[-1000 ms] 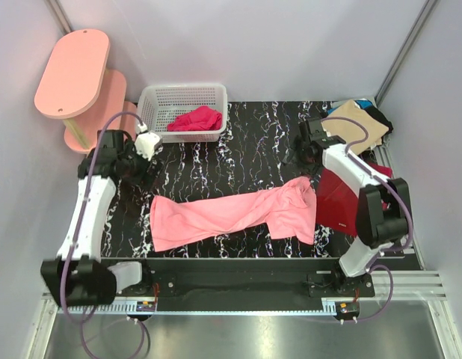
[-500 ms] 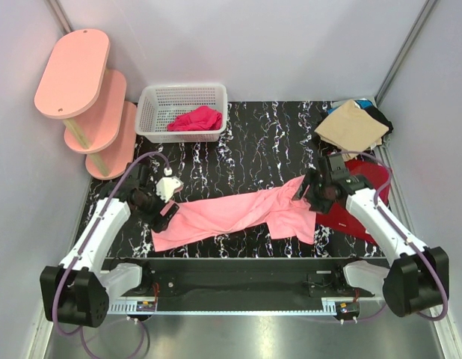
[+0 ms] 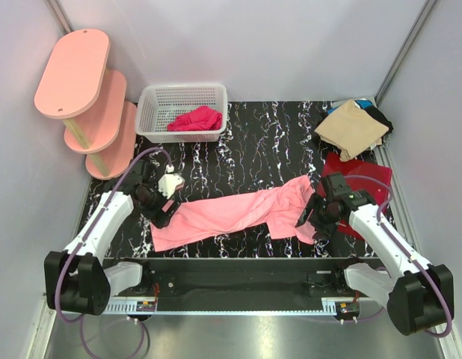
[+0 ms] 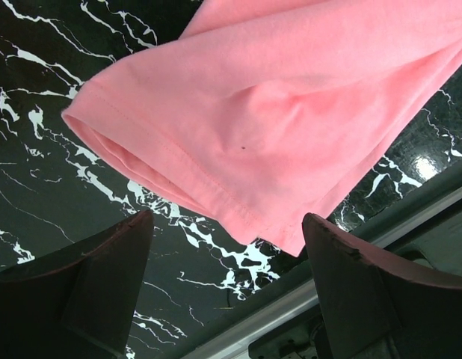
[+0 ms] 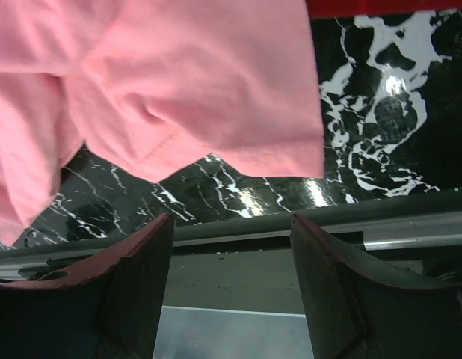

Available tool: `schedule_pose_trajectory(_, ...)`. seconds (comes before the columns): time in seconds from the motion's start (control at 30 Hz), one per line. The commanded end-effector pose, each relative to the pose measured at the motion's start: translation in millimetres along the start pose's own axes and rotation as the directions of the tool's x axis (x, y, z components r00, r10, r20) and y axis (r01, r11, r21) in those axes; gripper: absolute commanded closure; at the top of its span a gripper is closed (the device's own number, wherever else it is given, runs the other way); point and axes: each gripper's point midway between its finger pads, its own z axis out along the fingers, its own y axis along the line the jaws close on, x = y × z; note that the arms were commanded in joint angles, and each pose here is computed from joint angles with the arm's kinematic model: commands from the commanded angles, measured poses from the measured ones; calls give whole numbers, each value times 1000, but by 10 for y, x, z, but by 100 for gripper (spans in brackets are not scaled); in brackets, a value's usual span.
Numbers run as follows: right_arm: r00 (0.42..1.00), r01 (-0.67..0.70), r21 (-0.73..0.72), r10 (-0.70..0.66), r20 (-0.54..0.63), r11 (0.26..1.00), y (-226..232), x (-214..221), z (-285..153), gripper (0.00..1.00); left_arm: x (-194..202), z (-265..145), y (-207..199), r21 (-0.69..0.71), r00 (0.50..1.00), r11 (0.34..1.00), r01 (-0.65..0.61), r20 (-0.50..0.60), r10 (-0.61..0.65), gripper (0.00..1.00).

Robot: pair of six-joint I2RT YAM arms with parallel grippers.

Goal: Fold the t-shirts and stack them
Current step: Flatten out the tshirt

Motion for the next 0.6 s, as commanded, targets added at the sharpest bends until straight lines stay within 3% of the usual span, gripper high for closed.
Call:
schedule_pose_trajectory(0.0, 998, -41, 44, 44, -53, 998, -139, 165, 69, 29, -182, -10, 142, -45, 999, 999, -28, 40, 30, 14)
schedule_pose_trajectory(0.33, 997, -54, 121, 61, -52, 991, -235, 90, 323, 32, -220, 82, 205, -42, 1000, 999, -11, 25, 12, 14)
schedule_pose_trajectory(0.57, 997, -57, 192, 65, -35, 980, -280, -57, 553, 44, -267, 82, 225, -44, 999, 999, -3, 34, 4, 14)
